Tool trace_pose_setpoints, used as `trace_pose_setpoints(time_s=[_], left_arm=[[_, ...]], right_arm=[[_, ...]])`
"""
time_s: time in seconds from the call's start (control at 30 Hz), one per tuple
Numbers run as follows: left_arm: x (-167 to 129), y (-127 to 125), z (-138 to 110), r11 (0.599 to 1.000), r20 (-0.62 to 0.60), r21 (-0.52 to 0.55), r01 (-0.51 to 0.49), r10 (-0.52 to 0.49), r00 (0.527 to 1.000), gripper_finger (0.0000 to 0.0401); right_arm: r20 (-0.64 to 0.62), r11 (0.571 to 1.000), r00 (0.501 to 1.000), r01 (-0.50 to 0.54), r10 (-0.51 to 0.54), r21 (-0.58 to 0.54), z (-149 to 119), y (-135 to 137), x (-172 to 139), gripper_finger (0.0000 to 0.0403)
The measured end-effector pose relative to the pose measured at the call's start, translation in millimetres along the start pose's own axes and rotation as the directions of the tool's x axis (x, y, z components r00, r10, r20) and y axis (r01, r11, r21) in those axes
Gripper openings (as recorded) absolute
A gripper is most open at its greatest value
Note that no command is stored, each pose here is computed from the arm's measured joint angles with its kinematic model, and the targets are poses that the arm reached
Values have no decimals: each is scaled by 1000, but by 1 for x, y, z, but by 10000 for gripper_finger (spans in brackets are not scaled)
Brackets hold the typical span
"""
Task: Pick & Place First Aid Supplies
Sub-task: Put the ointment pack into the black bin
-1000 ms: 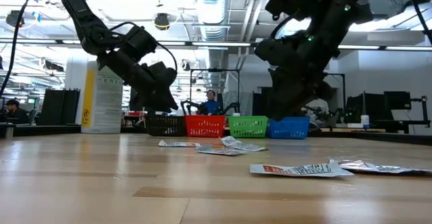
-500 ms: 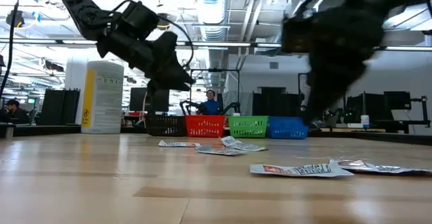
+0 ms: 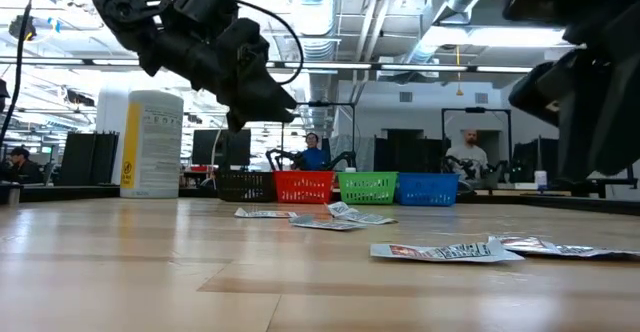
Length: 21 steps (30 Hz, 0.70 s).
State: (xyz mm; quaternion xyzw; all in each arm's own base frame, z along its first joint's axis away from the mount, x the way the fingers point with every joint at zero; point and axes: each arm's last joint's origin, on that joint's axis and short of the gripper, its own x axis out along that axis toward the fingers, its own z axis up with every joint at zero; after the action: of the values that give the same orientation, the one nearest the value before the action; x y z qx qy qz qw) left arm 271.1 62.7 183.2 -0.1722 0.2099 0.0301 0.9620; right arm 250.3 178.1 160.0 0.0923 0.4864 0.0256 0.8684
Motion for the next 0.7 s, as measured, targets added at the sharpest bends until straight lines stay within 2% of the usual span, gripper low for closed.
trace_pose_setpoints(time_s=[0.17, 0.4, 0.57, 0.7], left_arm=[[1, -5, 0, 1000, 6, 11, 10, -10, 1000, 143], [2, -9, 0, 1000, 12, 18, 22, -22, 1000, 141], [2, -10, -1, 999, 11, 20, 26, -26, 1000, 141], [2, -10, 0, 999, 12, 20, 26, -26, 1000, 139]], right_arm=[[-15, 1000, 1000, 3, -2, 29, -6, 5, 3, 102], [-79, 999, 996, 44, -43, 15, -20, 6, 28, 102], [-93, 995, 993, 72, -65, 65, -24, 6, 40, 102], [-99, 995, 992, 80, -73, 62, -26, 6, 44, 102]])
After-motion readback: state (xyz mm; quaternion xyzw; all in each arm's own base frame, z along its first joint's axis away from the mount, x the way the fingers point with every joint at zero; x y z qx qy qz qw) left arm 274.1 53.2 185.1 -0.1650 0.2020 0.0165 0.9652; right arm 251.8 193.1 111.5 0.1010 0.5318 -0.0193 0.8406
